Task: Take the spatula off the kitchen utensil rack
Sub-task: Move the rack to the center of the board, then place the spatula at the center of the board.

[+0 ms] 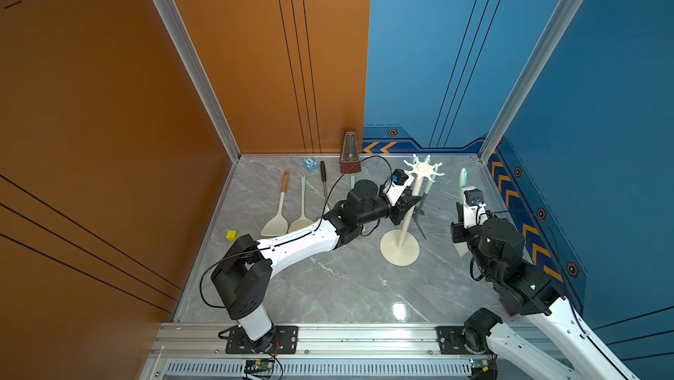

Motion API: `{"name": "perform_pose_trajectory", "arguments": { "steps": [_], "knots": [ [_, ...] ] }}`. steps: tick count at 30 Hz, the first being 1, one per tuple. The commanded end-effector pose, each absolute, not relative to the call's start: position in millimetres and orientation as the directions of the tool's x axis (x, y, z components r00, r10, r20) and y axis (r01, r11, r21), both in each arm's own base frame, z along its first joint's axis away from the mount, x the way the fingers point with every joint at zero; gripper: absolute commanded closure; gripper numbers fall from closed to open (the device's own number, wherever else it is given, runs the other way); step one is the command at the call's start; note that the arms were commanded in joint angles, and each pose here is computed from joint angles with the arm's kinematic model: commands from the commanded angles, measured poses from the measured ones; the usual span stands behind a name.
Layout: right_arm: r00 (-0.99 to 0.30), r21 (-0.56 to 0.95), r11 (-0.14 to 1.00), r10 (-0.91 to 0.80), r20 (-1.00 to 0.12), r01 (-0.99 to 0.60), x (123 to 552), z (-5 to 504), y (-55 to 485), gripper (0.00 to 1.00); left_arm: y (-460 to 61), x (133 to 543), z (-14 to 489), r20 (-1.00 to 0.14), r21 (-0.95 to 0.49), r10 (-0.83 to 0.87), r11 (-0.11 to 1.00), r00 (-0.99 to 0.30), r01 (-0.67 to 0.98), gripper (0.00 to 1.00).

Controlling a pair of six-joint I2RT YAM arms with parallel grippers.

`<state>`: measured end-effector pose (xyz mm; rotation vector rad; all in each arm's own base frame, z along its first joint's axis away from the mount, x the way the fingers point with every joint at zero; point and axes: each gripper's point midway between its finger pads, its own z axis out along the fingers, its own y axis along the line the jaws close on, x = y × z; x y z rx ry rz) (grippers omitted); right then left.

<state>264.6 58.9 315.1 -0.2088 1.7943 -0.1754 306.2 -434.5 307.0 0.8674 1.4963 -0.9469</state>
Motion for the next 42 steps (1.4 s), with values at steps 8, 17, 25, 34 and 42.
{"name": "perform_pose_trajectory", "arguments": {
  "steps": [8,17,25,34,42],
  "knots": [
    [-0.293,-0.133,0.988,-0.106,-0.950,0.076,291.2,314.5,35.8,1.00,-421.7,290.2,309.1,-0.991,-0.097,0.040,0.419,-0.125,0.903,1.00],
    [-0.385,-0.097,0.990,-0.052,-0.922,0.099,330.5,301.2,36.8,1.00,-409.8,278.6,312.4,-0.994,-0.051,0.067,0.440,-0.089,0.896,1.00],
    [-0.465,-0.101,0.986,-0.029,-0.885,0.131,365.4,286.9,41.8,1.00,-391.8,271.6,310.9,-0.993,-0.022,0.090,0.468,-0.072,0.884,1.00],
    [-0.619,-0.142,0.980,-0.025,-0.785,0.141,423.8,257.7,25.0,1.00,-379.0,264.3,300.4,-0.991,-0.030,0.101,0.482,-0.089,0.875,1.00],
    [-0.713,-0.185,0.966,0.001,-0.701,0.183,474.1,240.0,-12.7,1.00,-374.4,260.6,297.4,-0.990,-0.034,0.101,0.484,-0.095,0.875,1.00]
  ]
}}
